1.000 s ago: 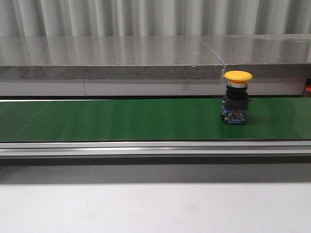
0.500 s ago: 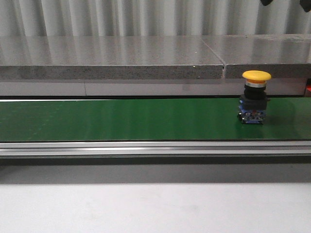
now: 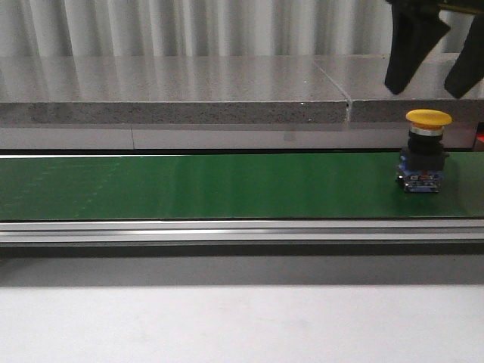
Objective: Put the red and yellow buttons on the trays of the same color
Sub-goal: 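Move the right gripper over the yellow button arriving at belt end, then grasp the yellow button with the right gripper and lift it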
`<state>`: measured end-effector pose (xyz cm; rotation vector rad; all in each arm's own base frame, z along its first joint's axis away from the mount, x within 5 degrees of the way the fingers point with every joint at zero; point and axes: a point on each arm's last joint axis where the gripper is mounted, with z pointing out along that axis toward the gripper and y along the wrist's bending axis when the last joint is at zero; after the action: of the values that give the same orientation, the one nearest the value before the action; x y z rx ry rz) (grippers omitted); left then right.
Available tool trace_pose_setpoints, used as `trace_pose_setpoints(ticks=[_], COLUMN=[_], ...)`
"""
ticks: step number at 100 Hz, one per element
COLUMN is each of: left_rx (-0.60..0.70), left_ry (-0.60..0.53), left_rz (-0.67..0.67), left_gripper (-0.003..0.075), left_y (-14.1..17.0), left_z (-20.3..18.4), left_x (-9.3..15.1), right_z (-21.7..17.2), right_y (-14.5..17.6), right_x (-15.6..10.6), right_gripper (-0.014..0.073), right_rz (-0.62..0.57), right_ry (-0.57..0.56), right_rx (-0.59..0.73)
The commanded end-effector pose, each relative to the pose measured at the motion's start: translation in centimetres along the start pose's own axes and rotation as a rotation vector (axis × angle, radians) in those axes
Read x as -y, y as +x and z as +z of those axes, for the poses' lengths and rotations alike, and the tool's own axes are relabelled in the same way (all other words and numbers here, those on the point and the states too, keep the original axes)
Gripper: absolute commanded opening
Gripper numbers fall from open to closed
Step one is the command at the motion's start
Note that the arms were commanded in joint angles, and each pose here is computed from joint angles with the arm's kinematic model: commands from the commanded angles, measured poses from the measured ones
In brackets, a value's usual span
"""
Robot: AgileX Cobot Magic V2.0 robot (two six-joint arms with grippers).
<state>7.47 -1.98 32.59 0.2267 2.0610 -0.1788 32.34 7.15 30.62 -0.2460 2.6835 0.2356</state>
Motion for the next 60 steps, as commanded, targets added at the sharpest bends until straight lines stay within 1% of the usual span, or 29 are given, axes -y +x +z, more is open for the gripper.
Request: trace_pose_setpoints(ticks=[1, 14, 20, 25, 30, 35, 42, 52, 60], left_rx=[0.087, 0.087, 0.087, 0.087, 0.087, 0.087, 0.087, 0.087, 0.087], left_ry=[0.009, 0.009, 0.009, 0.009, 0.009, 0.009, 0.009, 0.009, 0.009], left_rz=[-0.004, -0.004, -0.004, -0.004, -0.004, -0.004, -0.004, -0.004, -0.004], left_gripper=[-0.0020, -0.0020, -0.0020, -0.0020, -0.0020, -0.0020, -0.0020, -0.0020, -0.0020], left_y=[-1.3, -1.3, -1.3, -1.3, -1.3, -1.3, -1.3, -1.3, -1.3], left_z=[-0.4, -0.4, -0.4, -0.4, -0.4, -0.4, -0.4, -0.4, -0.4], left_x=[0.1, 0.1, 0.1, 0.1, 0.1, 0.1, 0.1, 0.1, 0.1], right_z=[-0.7, 1.1, 1.6, 1.8, 1.8, 1.8, 1.8, 1.6, 0.9], right_y=[-0.4, 0.0, 0.1, 0.1, 0.1, 0.1, 0.0, -0.1, -0.3], right_x=[0.0, 0.5, 0.6, 0.7, 0.7, 0.7, 0.7, 0.7, 0.8], right_gripper=[0.0540, 0.0540, 0.0523, 0.0467, 0.0380, 0.0274, 0.0187, 0.0179, 0.0179], right_rz=[-0.026, -0.036, -0.038, -0.039, -0.039, -0.039, -0.039, -0.036, -0.014], right_ry=[0.012, 0.033, 0.041, 0.042, 0.043, 0.043, 0.043, 0.045, 0.050], right_rx=[0.014, -0.092, -0.119, -0.125, -0.120, -0.115, -0.110, -0.097, -0.051])
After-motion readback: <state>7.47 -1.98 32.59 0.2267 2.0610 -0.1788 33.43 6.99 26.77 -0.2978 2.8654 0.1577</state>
